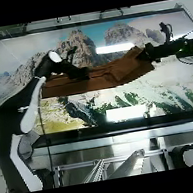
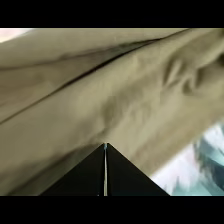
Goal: Fold the shirts.
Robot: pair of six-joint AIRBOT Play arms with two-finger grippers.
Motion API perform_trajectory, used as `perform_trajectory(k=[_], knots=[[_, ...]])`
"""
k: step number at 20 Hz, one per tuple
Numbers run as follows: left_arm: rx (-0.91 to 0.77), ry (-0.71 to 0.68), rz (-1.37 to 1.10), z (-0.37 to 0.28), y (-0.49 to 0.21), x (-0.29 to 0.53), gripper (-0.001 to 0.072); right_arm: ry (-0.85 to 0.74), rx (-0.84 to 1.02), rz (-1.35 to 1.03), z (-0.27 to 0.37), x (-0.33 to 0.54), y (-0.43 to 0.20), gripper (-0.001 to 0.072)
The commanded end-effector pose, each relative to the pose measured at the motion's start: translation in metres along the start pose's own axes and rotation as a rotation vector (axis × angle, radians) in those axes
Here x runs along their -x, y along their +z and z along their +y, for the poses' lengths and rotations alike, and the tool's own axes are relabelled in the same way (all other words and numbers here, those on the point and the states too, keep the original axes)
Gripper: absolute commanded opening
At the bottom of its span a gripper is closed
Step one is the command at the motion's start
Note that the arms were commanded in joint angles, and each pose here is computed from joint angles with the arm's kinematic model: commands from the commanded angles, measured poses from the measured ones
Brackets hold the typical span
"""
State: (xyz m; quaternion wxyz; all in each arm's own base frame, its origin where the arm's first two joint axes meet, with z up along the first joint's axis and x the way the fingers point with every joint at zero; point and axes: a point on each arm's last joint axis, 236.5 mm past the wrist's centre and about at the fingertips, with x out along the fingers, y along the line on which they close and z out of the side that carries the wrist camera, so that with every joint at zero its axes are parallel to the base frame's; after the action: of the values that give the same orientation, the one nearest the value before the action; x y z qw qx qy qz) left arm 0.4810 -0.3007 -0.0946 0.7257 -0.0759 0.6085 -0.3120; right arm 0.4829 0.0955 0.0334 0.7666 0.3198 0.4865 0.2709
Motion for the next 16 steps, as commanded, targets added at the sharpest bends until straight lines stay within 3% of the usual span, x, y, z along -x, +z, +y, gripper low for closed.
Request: perform_trajectory(k=[1, 5, 9, 13, 16], knots=[[-0.052, 0.033, 0.045, -0.041, -0.004, -0.068, -0.0003, 0.087, 0.07, 0.003, 0.053, 0.029, -0.006, 0.0027], [-0.027, -0.131, 0.072, -0.086, -0.005, -0.054, 0.0015, 0.24, 0.122, -0.032, 0.124, 0.029, -0.008, 0.0027], [-0.095, -0.363, -0.046, -0.118, 0.022, 0.098, 0.0013, 0.262, 0.212, -0.047, 0.176, -0.041, -0.023, 0.0027], [-0.163, -0.373, -0.357, -0.096, 0.046, 0.29, 0.0009, 0.238, 0.332, -0.146, 0.231, -0.146, -0.049, 0.0028], [-0.137, -0.321, -0.535, -0.061, 0.04, 0.369, 0.001, 0.256, 0.441, -0.098, 0.266, -0.24, -0.09, 0.0027]])
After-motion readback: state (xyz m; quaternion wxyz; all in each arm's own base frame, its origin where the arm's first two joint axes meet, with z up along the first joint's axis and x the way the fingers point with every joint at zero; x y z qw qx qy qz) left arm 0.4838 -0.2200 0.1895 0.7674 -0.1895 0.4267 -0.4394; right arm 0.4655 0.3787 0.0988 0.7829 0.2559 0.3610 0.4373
